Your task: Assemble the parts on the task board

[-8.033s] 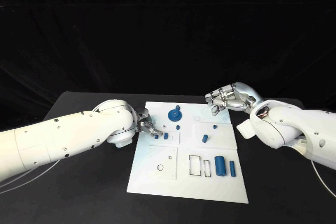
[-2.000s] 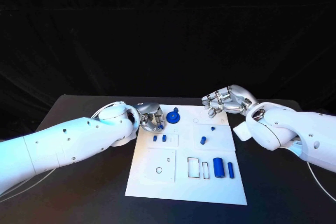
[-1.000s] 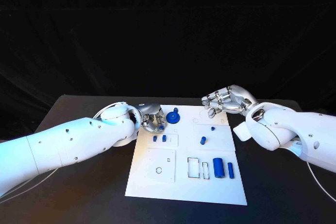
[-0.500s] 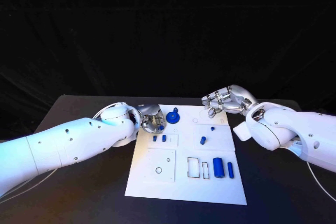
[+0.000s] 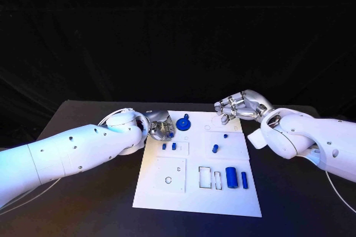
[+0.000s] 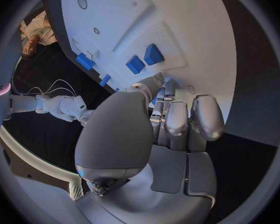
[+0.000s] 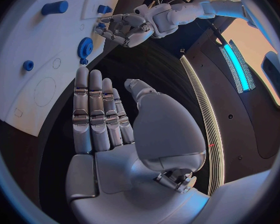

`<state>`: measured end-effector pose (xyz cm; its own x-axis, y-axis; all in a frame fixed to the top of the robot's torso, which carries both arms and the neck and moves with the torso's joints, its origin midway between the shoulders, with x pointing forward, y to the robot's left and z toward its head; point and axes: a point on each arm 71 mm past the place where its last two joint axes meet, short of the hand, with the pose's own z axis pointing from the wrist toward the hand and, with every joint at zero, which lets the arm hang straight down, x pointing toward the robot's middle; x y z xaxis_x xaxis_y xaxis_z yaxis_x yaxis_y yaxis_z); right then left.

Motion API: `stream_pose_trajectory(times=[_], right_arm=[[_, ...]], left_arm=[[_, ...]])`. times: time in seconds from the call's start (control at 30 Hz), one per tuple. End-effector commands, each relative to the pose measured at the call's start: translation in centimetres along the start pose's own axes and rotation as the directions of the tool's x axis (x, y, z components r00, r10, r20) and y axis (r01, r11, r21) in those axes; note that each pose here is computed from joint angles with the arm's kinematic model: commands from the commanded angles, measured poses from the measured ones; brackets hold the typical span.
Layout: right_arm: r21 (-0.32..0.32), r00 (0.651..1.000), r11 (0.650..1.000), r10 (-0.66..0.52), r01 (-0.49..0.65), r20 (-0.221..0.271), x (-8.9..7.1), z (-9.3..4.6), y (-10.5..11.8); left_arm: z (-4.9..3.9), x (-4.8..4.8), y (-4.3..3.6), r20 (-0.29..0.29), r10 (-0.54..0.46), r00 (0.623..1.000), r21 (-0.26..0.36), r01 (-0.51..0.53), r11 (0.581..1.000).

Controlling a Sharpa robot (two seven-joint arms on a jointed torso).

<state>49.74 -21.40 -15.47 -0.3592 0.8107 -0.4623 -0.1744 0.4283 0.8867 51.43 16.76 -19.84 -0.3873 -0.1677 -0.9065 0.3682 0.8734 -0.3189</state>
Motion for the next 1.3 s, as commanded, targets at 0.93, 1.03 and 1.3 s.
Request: stream_pose_trajectory(times=[0.93, 1.03, 1.3], right_arm=[[-0.114, 0.486, 0.496, -0.868, 0.861, -0.107, 1.2, -1.1, -1.2], [-0.115, 0.456, 0.466, -0.884, 0.877, -0.101, 1.5, -1.2, -1.4], [-0.13, 0.422, 0.435, -0.899, 0.891, -0.117, 2.8, -1.3, -1.9]], left_arm=[[-6.3, -3.7, 5.38, 0.231, -0.864, 0.448, 0.213, 0.843, 0.494], [-6.66, -3.7, 5.15, 0.209, -0.922, 0.326, 0.251, 0.893, 0.373], [-7.03, -3.65, 4.86, 0.19, -0.964, 0.186, 0.282, 0.93, 0.235]])
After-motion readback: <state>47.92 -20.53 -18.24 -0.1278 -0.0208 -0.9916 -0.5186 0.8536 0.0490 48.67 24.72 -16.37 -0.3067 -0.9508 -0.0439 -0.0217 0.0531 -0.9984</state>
